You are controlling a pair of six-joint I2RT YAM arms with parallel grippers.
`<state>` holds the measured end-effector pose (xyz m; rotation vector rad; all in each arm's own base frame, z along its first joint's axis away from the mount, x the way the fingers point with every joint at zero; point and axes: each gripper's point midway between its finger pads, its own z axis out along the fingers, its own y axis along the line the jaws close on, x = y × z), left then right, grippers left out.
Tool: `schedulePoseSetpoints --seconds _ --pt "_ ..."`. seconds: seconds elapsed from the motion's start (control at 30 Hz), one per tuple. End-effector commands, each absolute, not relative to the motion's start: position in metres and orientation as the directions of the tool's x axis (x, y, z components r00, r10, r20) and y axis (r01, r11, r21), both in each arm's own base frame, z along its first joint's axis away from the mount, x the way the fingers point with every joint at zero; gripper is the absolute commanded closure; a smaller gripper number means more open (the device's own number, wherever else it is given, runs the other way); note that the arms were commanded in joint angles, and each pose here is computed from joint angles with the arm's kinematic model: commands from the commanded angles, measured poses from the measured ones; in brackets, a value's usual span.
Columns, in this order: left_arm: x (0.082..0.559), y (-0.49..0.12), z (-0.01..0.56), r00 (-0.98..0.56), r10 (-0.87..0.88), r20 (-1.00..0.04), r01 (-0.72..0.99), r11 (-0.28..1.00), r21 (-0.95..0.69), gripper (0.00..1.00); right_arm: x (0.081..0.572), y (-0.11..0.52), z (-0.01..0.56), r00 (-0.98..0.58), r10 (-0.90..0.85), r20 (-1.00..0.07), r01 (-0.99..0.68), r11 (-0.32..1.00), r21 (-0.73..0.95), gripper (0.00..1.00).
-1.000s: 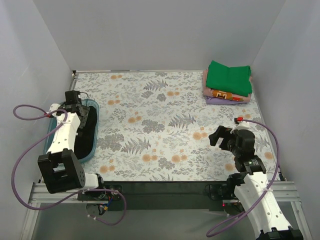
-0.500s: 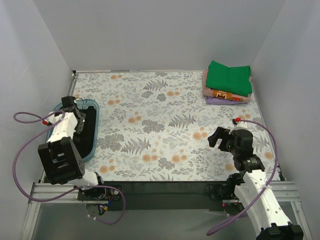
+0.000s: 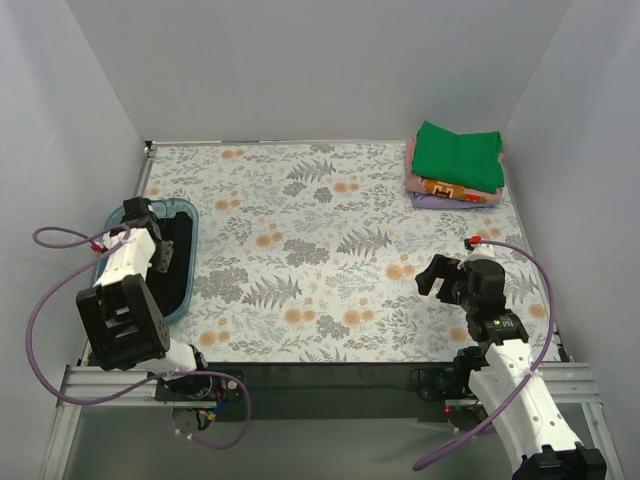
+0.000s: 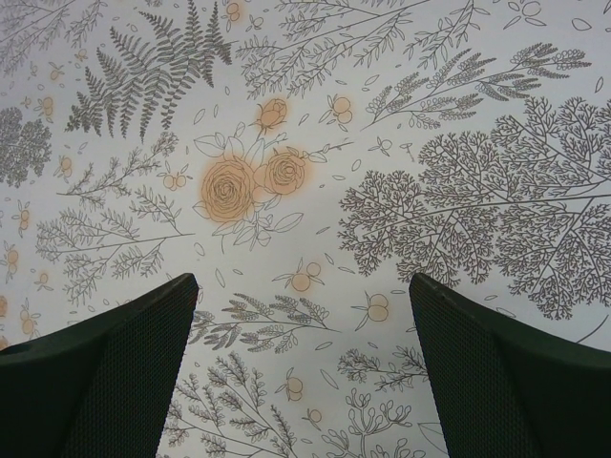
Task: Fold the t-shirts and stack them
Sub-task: Grab the tshirt from the pile, then move the tshirt to the center of the board
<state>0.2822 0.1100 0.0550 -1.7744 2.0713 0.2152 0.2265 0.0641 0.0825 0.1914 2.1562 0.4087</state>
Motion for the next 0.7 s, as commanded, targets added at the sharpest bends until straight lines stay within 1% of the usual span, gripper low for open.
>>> schedulePoseSetpoints --seconds 0.0,0.03,0.07,0.1,0.13,0.17,0.23,0.3,0.37,0.43,0.47,0.57,0.67 --pt "0.307 0.114 0.139 -0.029 -0.878 -0.477 -0.902 0.228 -0.366 1.0 0.232 0.063 0.092 -0.54 0.292 -0.789 -0.024 0.932 0.362 0.02" --pt "0.309 0.111 0.171 -0.008 -0.868 -0.497 -0.858 0.261 -0.442 1.0 0.232 0.063 0.091 -0.54 0.291 -0.79 -0.024 0.933 0.36 0.02" --pt "0.308 0.11 0.188 0.01 -0.86 -0.51 -0.837 0.273 -0.475 1.0 0.232 0.063 0.09 -0.54 0.291 -0.79 -0.021 0.933 0.359 0.02" --pt "0.299 0.1 0.282 0.105 -0.83 -0.548 -0.696 0.332 -0.636 1.0 0.233 0.063 0.091 -0.537 0.29 -0.792 -0.025 0.933 0.358 0.02" --pt "0.296 0.094 0.334 0.137 -0.812 -0.568 -0.608 0.384 -0.695 1.0 0.233 0.063 0.092 -0.537 0.288 -0.793 -0.029 0.933 0.359 0.02" --pt "0.296 0.088 0.351 0.125 -0.81 -0.573 -0.568 0.415 -0.711 1.0 0.232 0.064 0.092 -0.536 0.289 -0.793 -0.03 0.933 0.36 0.02" --pt "0.297 0.063 0.424 0.112 -0.801 -0.588 -0.372 0.515 -0.772 1.0 0.233 0.063 0.094 -0.525 0.293 -0.799 -0.028 0.932 0.36 0.01" --pt "0.301 0.021 0.477 -0.015 -0.804 -0.595 -0.137 0.591 -0.795 1.0 0.233 0.062 0.097 -0.514 0.297 -0.805 -0.029 0.932 0.362 0.02" --pt "0.292 0.001 0.523 -0.018 -0.796 -0.605 0.017 0.605 -0.796 1.0 0.234 0.061 0.101 -0.499 0.301 -0.812 -0.027 0.932 0.362 0.02" --pt "0.291 -0.003 0.533 -0.019 -0.8 -0.599 0.049 0.598 -0.8 1.0 0.234 0.061 0.102 -0.496 0.306 -0.813 -0.024 0.931 0.365 0.02" --pt "0.288 -0.015 0.544 -0.051 -0.79 -0.611 0.125 0.602 -0.789 1.0 0.234 0.06 0.104 -0.493 0.308 -0.814 -0.021 0.931 0.365 0.02" --pt "0.292 -0.029 0.555 -0.107 -0.789 -0.605 0.221 0.574 -0.788 1.0 0.234 0.062 0.109 -0.481 0.32 -0.816 -0.027 0.925 0.379 0.01" --pt "0.301 -0.035 0.557 -0.134 -0.803 -0.581 0.25 0.54 -0.804 1.0 0.235 0.062 0.115 -0.465 0.328 -0.822 -0.031 0.922 0.386 0.02"
